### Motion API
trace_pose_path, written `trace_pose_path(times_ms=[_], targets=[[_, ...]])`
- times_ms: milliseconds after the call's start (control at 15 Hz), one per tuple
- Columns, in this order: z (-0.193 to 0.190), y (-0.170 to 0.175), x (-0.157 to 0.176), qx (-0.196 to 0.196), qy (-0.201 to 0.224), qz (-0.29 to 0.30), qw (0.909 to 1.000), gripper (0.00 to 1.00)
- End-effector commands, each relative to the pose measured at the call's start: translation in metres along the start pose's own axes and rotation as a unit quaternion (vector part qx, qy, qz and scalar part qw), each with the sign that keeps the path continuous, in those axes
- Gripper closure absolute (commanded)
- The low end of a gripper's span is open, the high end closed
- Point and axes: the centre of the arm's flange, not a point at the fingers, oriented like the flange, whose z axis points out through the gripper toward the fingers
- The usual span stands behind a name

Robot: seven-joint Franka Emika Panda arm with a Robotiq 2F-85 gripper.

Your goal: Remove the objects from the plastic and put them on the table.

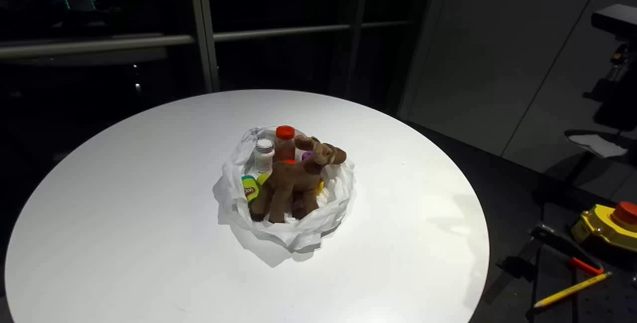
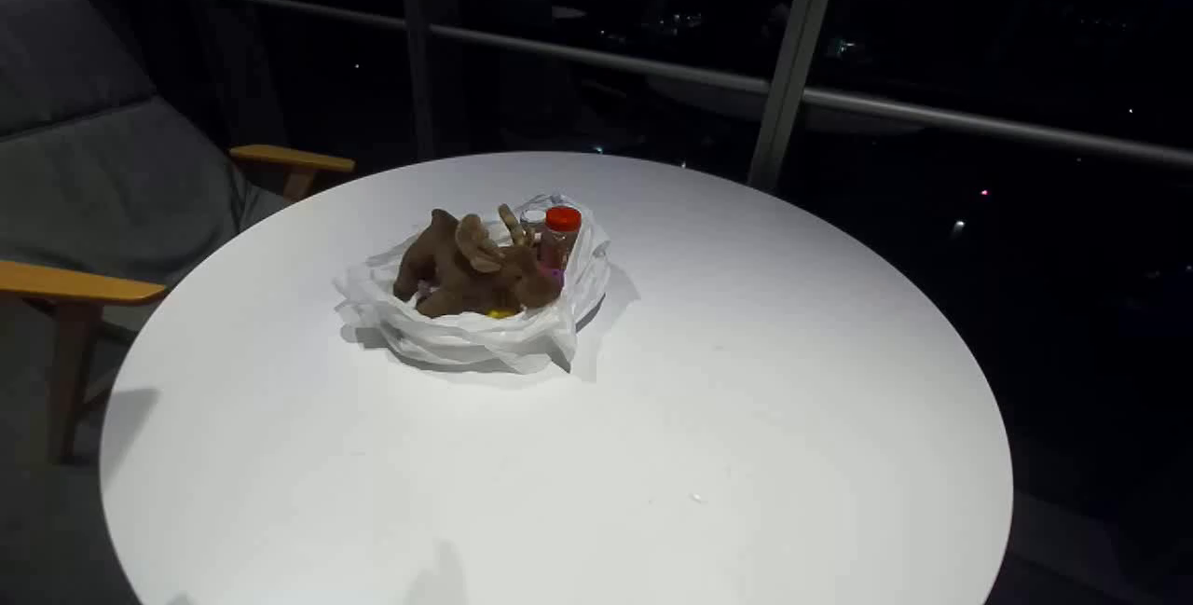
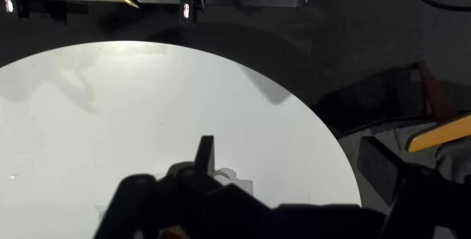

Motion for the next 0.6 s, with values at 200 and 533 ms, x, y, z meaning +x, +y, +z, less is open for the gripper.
trace_pose_path(times_ms=[200,533], targets=[[-0.0044,-0.0015,0.0009,0.002,0.005,-0.001,1.0000,0.00],[-0.0046,-0.0015,0.0009,0.002,0.005,-0.001,1.0000,0.00]])
